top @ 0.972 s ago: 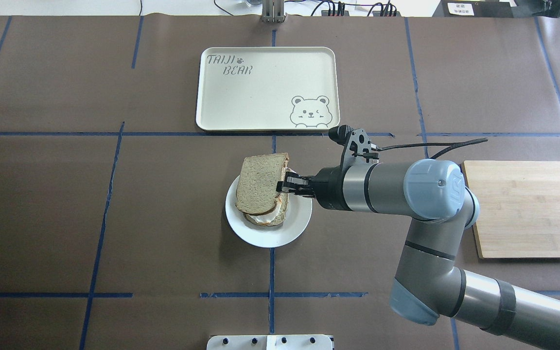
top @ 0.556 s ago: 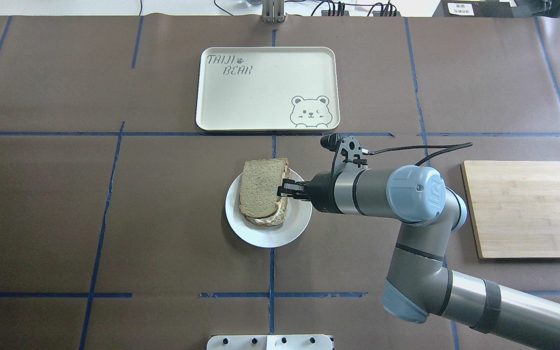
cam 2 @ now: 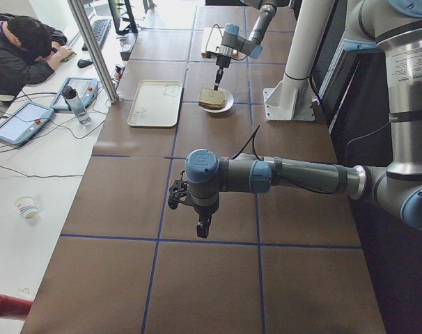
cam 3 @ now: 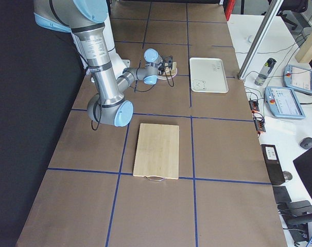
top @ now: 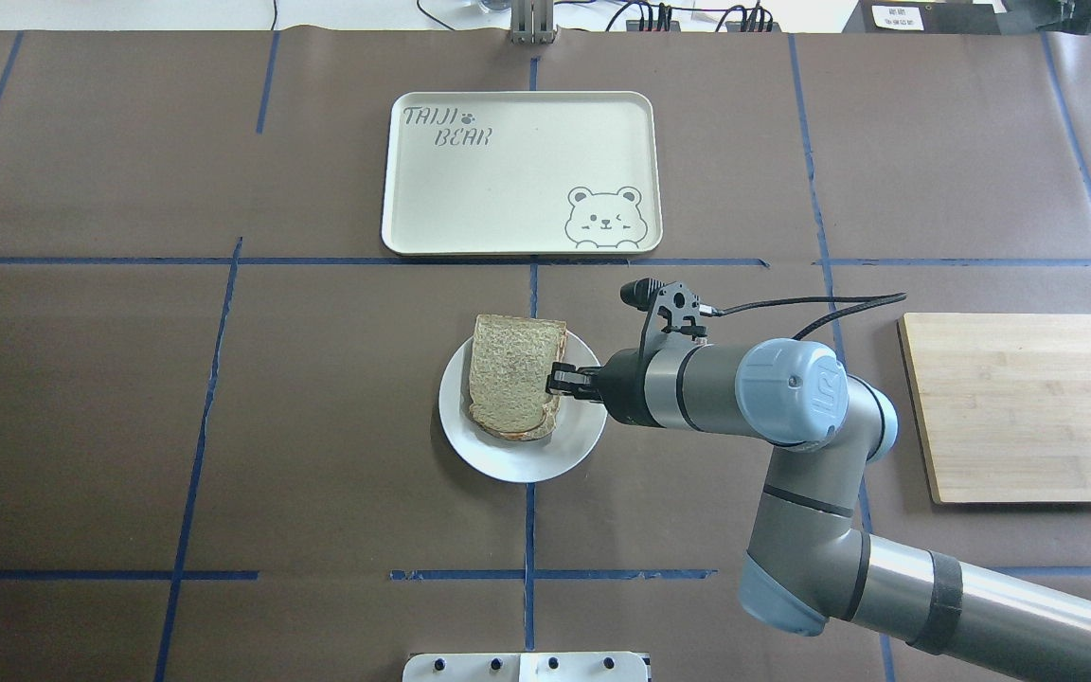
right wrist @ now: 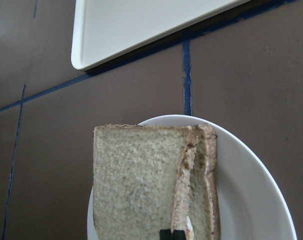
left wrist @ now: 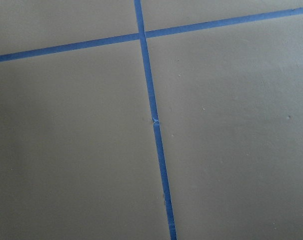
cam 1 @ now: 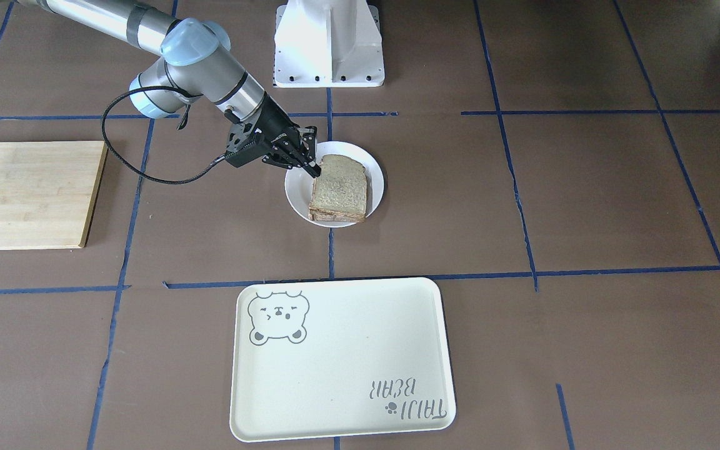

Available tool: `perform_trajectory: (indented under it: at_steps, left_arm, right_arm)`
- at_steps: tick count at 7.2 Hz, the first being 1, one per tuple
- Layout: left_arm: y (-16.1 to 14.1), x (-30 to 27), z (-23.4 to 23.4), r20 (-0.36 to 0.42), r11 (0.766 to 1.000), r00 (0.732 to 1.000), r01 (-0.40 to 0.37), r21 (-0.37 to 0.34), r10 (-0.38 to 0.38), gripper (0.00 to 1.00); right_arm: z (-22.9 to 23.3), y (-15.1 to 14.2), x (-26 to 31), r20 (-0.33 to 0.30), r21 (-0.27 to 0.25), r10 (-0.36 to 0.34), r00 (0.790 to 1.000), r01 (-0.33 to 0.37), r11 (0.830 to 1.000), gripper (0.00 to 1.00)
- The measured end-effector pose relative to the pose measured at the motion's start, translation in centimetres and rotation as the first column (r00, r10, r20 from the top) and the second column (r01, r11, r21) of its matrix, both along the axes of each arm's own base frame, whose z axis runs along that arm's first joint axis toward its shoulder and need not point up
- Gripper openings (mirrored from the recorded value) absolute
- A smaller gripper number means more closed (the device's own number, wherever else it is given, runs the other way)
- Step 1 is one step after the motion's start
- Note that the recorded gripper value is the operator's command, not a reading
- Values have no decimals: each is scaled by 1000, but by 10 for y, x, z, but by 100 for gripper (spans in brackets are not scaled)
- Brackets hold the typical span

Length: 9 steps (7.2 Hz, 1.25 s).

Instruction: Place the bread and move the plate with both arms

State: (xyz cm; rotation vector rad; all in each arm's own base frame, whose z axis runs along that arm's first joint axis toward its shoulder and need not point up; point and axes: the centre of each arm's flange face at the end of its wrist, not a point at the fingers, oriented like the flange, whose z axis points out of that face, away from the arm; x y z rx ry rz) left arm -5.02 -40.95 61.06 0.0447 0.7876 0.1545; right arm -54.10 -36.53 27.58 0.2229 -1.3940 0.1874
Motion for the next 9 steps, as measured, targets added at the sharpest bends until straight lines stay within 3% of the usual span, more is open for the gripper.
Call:
perform_trajectory:
  at_steps: [1, 2, 3, 5, 7, 9]
  left_arm:
    - [0, 0, 0, 0, 1000, 1000, 0, 1, 0, 100]
    - [0, 0, -1, 0, 1000, 1000, 0, 1, 0, 100]
    - [0, 0, -1, 0, 1000, 1000, 0, 1, 0, 100]
    - [-1, 0, -3, -1, 1000, 1000, 0, 7, 0, 100]
    - [-5, 0, -8, 1, 1000, 1000, -1, 19, 1, 100]
    - [-10, 0, -15, 4, 999, 1000, -1, 35, 1, 100]
  right_arm:
    - [2, 2, -1, -4, 1, -3, 1000, 3, 1000, 10]
    - [3, 2, -2, -5, 1, -3, 1000, 3, 1000, 90]
    - [4, 2, -3, -9, 0, 0, 1000, 0, 1000, 100]
    - [10, -7, -1, -42, -11, 22, 999, -23, 1000, 100]
    - [20, -51, 30, -162, -54, -26, 987, 18, 998, 100]
    - [32, -110, 94, -316, -78, -108, 943, 87, 993, 100]
